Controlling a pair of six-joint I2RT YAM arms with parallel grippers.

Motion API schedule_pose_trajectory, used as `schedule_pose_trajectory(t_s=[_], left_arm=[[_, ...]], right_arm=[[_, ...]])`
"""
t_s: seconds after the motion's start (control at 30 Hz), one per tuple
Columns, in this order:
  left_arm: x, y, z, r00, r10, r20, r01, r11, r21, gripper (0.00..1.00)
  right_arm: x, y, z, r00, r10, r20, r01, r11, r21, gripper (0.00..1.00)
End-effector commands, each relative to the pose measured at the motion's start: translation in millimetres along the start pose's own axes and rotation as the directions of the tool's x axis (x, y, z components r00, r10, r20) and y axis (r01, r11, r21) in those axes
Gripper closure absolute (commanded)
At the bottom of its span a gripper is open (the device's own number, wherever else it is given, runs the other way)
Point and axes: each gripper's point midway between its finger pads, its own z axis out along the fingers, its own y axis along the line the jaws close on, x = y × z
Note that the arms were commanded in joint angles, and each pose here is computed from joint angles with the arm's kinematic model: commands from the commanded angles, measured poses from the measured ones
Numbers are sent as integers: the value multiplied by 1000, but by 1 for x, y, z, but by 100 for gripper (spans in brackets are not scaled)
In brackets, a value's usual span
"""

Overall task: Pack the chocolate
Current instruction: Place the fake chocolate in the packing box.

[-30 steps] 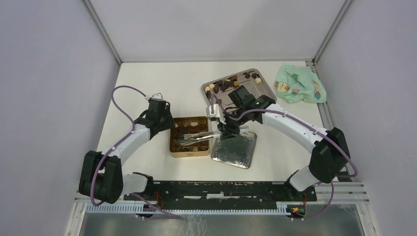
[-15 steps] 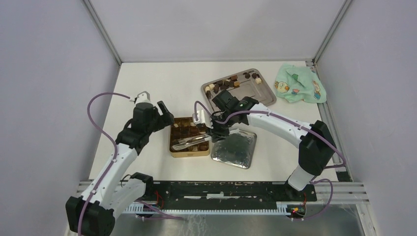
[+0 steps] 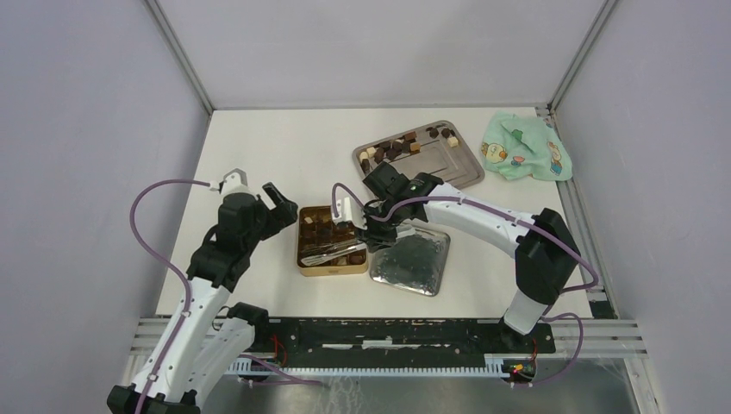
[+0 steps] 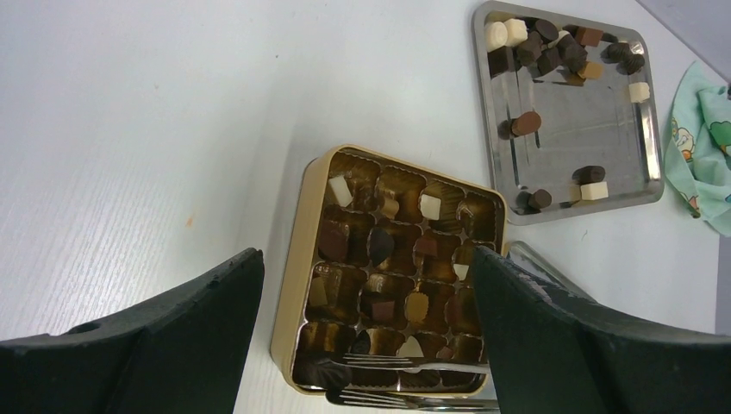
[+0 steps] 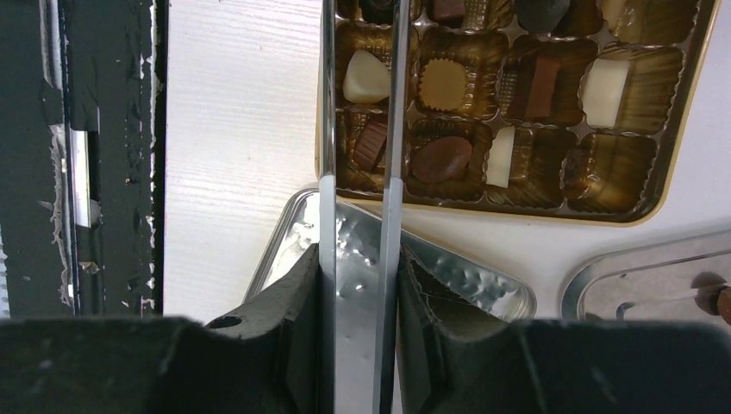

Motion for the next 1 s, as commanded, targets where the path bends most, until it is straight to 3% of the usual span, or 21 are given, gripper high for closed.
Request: schedule_pose_trajectory(t_s=[0.0,0.13,0.33,0.67,0.97], left_arm=[[-3,4,-5,999,-47,24,47,999,-18,6],[-2,4,-7,998,-53,23,54,998,-16,6],[-7,-1,-13,996,-77,38,76,997,13,6],[-11,-18,-21,991,-120,59,112,986,123,6],[-1,-34,-21,988,-146,40,132,961,243,7]], right_arm=[[-20,-14,-9,999,-21,42,18,998,62,72],[-21,-13,-8,999,-20,47,18,998,56,61],[-24,-11,-10,998,-22,58,19,999,49,57],[-32,2,-40,984,-77,158,75,997,21,62],[10,-7,-79,962,-22,272,1,997,76,63]])
